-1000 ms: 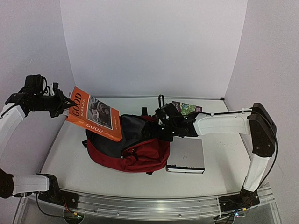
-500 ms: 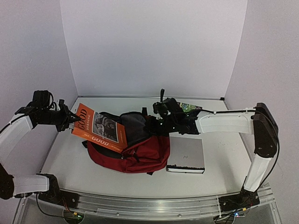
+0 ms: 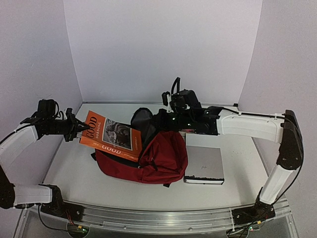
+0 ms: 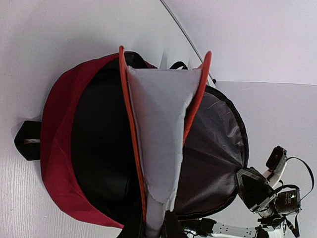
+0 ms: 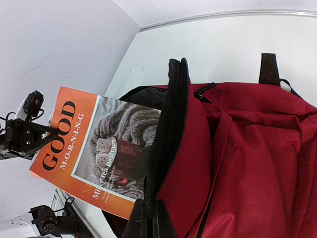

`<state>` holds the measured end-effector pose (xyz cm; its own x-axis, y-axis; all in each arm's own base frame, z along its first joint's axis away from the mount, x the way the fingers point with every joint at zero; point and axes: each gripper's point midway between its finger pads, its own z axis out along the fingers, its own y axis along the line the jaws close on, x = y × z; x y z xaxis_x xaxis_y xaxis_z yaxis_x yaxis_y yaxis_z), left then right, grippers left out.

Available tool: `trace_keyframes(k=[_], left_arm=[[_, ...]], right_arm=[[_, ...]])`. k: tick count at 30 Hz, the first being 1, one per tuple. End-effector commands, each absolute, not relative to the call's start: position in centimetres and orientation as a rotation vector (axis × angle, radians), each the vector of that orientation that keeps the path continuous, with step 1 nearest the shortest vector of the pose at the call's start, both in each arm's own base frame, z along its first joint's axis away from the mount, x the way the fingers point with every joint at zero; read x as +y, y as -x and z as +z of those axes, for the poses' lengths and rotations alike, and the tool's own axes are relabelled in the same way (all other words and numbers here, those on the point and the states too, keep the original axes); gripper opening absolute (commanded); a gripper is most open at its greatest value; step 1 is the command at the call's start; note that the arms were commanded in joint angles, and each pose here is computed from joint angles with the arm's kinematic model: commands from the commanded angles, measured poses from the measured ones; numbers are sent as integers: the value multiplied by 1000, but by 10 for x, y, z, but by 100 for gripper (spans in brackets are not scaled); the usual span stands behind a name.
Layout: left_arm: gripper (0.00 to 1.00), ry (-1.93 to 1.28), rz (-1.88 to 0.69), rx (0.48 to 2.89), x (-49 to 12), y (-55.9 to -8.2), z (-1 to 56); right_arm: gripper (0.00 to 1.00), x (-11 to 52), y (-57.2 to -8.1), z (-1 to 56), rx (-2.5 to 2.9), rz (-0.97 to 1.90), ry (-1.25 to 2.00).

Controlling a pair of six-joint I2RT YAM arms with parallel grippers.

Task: Pack the student bag
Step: Place the book in the student bag.

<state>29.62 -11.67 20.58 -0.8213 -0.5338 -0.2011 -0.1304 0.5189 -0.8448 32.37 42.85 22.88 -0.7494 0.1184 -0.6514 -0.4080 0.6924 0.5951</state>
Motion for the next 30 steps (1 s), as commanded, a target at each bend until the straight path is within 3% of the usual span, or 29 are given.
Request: trace_keyframes(k=[1,17,30], left_arm=[[3,526,-1195,2320,-114,-297,208],[2,575,-1180,2351,-112,-281,200],[2,594,-1441,2183,-128,-288,212]], right_arm=[[0,432,-325,354,1885,1141,234],[0,436,-334,387,1793,1115,222],[0,431,-342,405,1740,1068,176]])
